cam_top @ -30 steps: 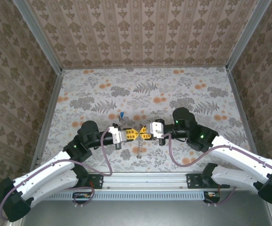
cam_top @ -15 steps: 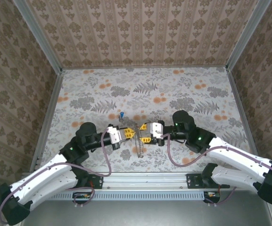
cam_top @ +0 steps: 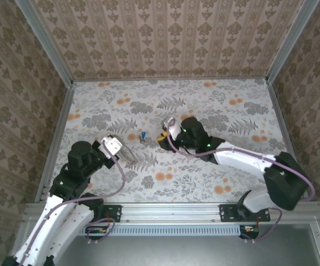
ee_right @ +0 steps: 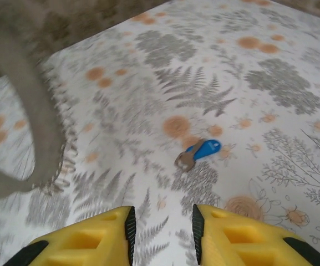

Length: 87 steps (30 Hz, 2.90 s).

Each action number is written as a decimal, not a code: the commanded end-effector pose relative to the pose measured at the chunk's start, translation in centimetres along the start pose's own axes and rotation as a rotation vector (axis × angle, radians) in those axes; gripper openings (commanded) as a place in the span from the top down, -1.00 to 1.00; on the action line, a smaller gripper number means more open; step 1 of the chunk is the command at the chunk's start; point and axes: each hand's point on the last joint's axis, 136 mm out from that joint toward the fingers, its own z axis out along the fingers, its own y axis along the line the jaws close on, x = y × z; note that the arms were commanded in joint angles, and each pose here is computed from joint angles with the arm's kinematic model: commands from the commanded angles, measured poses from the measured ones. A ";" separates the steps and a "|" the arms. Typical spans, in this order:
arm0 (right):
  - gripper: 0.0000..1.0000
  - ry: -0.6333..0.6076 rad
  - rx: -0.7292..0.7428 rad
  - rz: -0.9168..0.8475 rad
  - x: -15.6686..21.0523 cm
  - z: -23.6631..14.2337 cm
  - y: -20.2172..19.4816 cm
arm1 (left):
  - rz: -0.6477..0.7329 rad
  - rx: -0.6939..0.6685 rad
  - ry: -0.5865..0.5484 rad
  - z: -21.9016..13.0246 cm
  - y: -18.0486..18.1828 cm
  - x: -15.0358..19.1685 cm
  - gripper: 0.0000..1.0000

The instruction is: Put the keys on the keyring

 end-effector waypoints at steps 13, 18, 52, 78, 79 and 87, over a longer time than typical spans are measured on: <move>0.32 0.302 0.150 0.462 4.7 12.9 -1.5 | -0.525 -0.148 0.185 -0.5 5.6 5.9 1.00; 0.29 0.409 0.216 0.321 6.7 15.3 -1.4 | -0.642 -0.134 0.264 0.3 6.7 6.4 1.00; 0.34 0.485 0.168 0.391 10.7 1.1 -2.3 | -0.561 0.093 0.232 2.2 2.2 5.5 1.00; 0.16 0.449 -0.488 -0.487 11.7 2.7 0.2 | -0.214 0.573 -0.140 0.2 -6.9 -0.3 1.00; 0.15 0.452 -0.480 -0.491 12.0 3.1 -0.1 | -0.217 0.573 -0.136 0.2 -6.9 -0.2 1.00; 0.14 0.421 -0.361 -0.541 12.6 5.1 -2.0 | -0.253 0.553 -0.114 0.4 -6.7 0.0 1.00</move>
